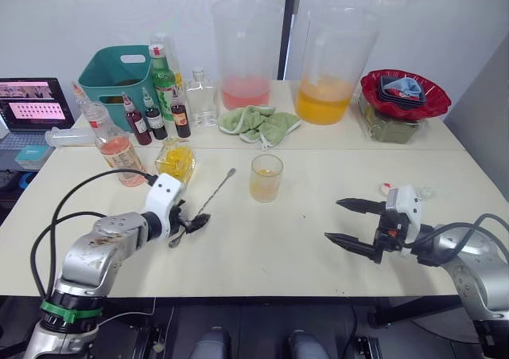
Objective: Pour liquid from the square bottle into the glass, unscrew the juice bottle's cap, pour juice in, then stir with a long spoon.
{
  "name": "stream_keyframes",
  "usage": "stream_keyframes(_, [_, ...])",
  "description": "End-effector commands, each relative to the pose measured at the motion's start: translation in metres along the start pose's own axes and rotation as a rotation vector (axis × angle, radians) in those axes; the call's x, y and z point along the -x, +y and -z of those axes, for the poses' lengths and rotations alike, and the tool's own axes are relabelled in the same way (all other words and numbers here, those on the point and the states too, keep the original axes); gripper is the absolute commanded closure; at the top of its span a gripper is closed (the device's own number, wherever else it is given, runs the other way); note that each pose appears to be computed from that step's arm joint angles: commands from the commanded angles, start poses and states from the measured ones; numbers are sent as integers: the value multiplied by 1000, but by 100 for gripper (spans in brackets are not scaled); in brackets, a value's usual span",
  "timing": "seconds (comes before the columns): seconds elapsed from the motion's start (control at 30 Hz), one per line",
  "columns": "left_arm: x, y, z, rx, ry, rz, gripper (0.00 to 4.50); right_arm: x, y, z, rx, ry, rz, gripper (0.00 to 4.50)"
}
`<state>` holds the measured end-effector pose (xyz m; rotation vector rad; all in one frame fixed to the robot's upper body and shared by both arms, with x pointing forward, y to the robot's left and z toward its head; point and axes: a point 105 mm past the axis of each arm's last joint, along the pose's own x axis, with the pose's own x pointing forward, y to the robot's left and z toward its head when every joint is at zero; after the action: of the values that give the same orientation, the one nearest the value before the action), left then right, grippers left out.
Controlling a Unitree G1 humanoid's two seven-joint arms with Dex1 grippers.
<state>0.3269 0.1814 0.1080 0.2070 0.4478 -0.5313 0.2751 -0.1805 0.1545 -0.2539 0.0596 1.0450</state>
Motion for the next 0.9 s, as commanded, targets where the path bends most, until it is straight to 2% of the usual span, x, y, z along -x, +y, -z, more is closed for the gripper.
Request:
stream_keyframes(0.03, [-3,6,0,-12,12,-44,28,-1,0,-11,54,-24,12,0])
stream_keyframes(0.2, [-6,-3,9,-38,52,-22,180,-2,1,-11,54,-21,10,0])
stream_keyframes(0.3, [-5,-12,15,-49,64,11,289,-3,3,-11,52,-21,-4,0])
stream_keyframes(0.47, [5,-4,17,-67,66,-6,445,-3,3,-10,55,-18,-15,0])
stream_keyframes(0.63, [29,-1,4,-105,4,-2,445,-5,2,-7,51,-12,-24,0])
stream_keyframes(0.73, [47,-8,1,-120,-26,53,445,-9,2,-4,43,-14,-37,0])
stream_keyframes(0.9, [59,-7,20,-192,65,74,445,-14,1,-4,42,-19,-54,0])
